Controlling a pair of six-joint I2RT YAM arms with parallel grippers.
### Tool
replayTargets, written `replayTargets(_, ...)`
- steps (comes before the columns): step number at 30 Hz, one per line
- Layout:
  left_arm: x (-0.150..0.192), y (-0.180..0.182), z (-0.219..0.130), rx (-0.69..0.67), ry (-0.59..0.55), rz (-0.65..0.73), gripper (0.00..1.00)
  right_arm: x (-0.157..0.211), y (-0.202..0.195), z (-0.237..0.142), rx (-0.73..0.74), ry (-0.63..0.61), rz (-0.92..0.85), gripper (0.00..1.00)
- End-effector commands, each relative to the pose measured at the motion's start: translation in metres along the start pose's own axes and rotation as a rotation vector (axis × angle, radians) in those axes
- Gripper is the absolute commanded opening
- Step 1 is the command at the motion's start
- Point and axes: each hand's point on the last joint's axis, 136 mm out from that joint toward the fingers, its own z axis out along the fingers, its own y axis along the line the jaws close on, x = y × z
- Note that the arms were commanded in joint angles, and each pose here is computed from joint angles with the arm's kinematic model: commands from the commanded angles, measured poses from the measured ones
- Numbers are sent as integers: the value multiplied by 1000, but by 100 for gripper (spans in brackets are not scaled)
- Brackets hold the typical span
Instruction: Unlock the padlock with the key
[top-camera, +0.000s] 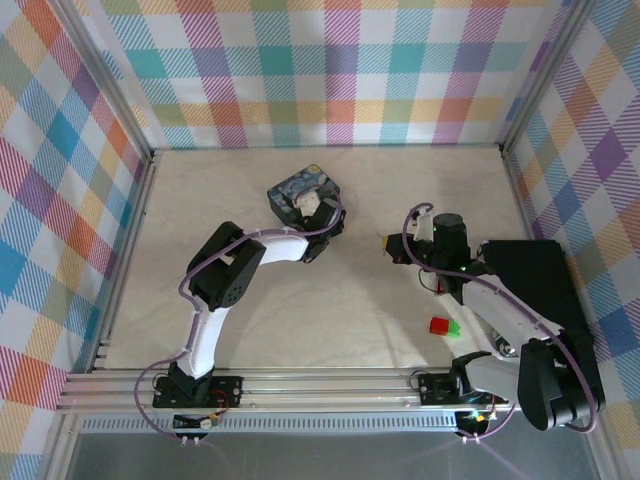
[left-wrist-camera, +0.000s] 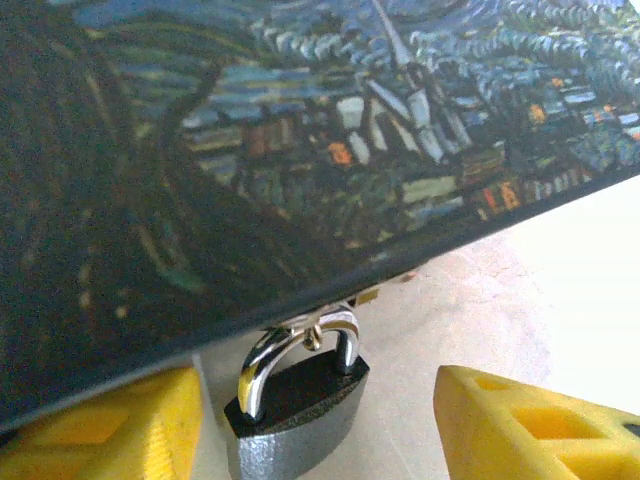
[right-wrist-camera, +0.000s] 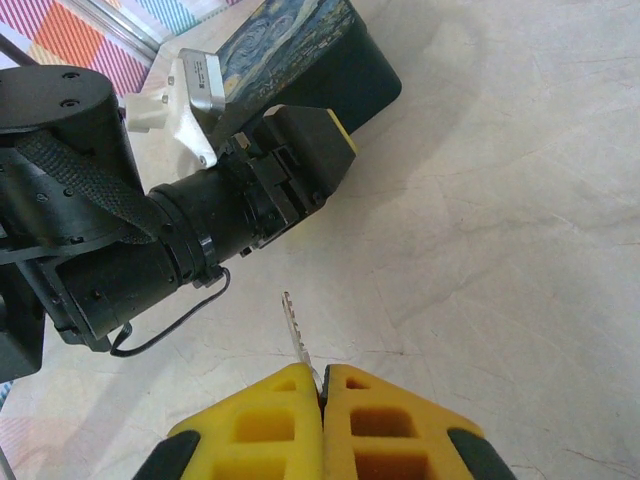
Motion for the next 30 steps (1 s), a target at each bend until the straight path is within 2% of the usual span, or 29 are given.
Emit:
replayTargets(1,0,0,11,1,-22,-8,59,-8,4,-4,-18,-41,-9,0)
replayTargets(9,6,2,21,30,3,-15,38,-8,4,-4,-21,-40,-10,0)
replayTargets(12,6,1,21,39,9,-21,34,-9,4,-3,-22,-43,-7,0)
replayTargets(19,3,-1,12,60,29,-26,11,-8,4,3,-36,-31,-1,0)
replayTargets(23,3,-8,4,109,65,-40,9,-6,2,8,-40,-17,9,0)
replayTargets(26,3,-10,-2,151,105,-76,1,-4,1,10,-43,-9,19,0)
replayTargets(30,-3,-11,-15,216,144,-125,0,2,0,12,-53,-1,35,0)
